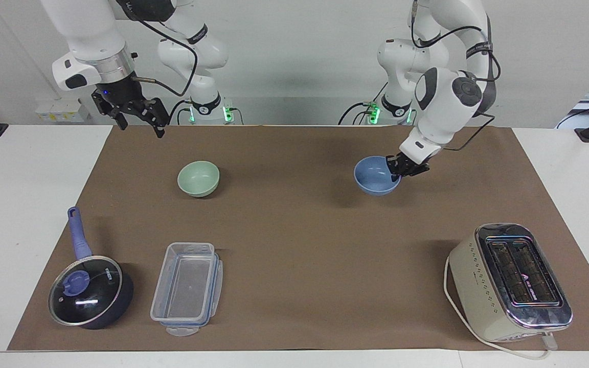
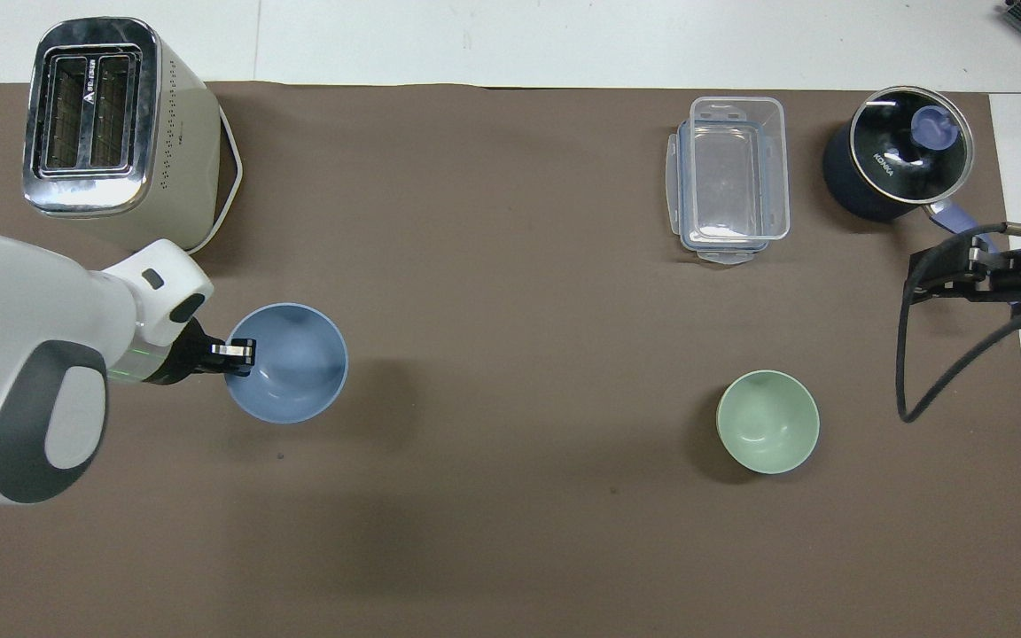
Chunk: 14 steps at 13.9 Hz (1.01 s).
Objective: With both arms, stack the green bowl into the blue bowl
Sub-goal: 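Slide the blue bowl with the left gripper toward the table center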
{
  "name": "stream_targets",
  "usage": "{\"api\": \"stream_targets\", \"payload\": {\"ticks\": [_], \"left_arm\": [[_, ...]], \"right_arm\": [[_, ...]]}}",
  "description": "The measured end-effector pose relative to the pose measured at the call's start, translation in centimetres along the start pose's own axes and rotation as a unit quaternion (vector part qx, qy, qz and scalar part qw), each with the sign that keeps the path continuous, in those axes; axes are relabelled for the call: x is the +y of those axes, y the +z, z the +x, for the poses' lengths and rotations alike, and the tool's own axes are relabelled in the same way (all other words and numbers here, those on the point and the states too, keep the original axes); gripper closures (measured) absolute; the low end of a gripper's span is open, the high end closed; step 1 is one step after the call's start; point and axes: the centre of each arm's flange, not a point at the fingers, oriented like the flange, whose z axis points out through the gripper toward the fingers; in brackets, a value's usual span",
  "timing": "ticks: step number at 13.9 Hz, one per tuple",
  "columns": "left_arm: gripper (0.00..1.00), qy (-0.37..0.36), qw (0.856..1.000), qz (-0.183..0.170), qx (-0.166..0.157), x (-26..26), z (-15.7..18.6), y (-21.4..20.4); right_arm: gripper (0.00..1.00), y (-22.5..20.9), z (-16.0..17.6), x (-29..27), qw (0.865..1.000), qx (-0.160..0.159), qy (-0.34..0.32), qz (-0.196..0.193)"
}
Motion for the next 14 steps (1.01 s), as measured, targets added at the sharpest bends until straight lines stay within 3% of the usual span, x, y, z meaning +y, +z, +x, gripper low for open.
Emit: {"api": "stream_targets", "payload": {"ticks": [8, 12, 13, 14], "left_arm": [[0.94, 0.002, 1.000, -0.006, 0.006, 11.1, -3.7, 7.1], [0.94, 0.015, 1.000, 0.001, -0.004, 13.3, -6.0, 10.1], [0.93, 0.017, 1.000, 0.002, -0.005, 13.3, -6.2, 10.4], [0.85, 0.016, 1.000, 0.002, -0.005, 13.3, -6.2, 10.4]], "right_arm": [[0.00, 0.0, 0.0, 0.0, 1.000, 0.000, 0.000, 0.000], [0.00, 0.0, 0.0, 0.0, 1.000, 0.000, 0.000, 0.000], [0.00, 0.0, 0.0, 0.0, 1.000, 0.000, 0.000, 0.000], [0.00, 0.0, 0.0, 0.0, 1.000, 0.000, 0.000, 0.000]]}}
